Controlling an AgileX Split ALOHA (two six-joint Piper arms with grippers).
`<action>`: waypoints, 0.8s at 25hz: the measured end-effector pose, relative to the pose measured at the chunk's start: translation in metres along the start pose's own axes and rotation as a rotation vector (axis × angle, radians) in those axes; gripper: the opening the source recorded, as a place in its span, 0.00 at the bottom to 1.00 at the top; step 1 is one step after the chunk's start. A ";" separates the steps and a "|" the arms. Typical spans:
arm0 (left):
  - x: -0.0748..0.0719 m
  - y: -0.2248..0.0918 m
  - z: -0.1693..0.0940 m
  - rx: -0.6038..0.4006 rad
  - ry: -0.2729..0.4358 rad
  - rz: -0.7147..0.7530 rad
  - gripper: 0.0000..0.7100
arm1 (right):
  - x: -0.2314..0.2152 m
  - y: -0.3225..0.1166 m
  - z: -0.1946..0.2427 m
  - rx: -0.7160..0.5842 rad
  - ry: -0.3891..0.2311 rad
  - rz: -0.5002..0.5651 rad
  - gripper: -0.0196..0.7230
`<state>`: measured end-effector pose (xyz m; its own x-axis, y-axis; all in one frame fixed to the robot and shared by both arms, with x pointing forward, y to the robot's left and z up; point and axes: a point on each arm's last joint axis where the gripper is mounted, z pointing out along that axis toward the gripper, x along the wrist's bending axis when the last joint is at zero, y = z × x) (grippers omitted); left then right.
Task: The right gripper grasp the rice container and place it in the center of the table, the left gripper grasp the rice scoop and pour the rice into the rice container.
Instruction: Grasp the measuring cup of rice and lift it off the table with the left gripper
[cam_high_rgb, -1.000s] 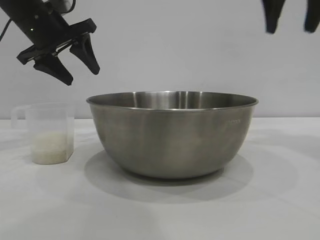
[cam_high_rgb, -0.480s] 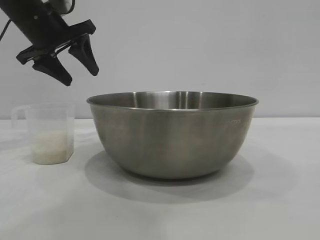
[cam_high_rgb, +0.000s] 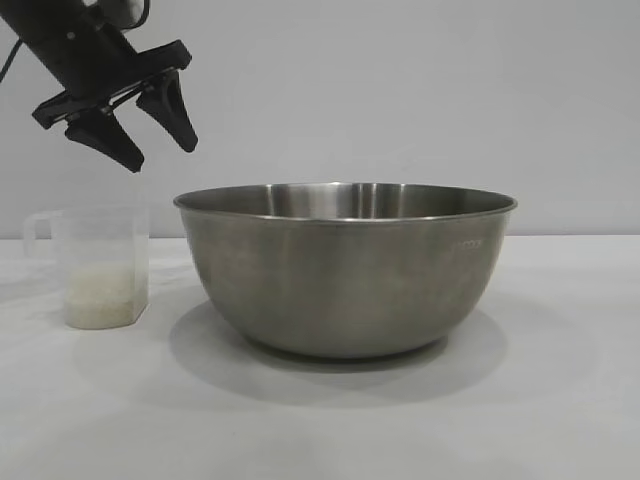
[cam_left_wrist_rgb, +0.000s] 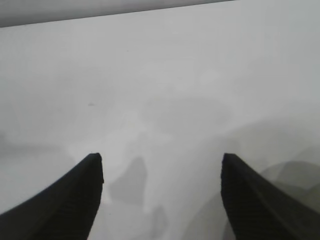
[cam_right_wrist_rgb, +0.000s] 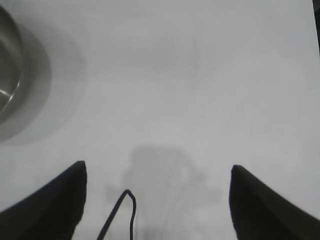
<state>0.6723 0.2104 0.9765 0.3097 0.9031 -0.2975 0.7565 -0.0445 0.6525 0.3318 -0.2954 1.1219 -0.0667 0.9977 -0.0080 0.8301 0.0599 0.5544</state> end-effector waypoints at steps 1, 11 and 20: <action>0.000 0.000 0.000 0.000 0.000 0.000 0.62 | 0.001 -0.014 -0.001 -0.020 -0.001 0.000 0.74; 0.000 0.000 0.000 0.000 0.000 0.016 0.62 | 0.006 -0.106 0.016 -0.232 0.005 0.001 0.74; 0.002 -0.001 0.000 0.015 0.017 0.097 0.62 | 0.010 -0.129 0.009 -0.434 0.021 0.013 0.74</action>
<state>0.6718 0.2120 0.9753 0.3720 0.9013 -0.2220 0.7320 -0.1378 0.6672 0.2286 -0.2930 1.0430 -0.0728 0.9972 0.0160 0.5214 0.0244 0.8530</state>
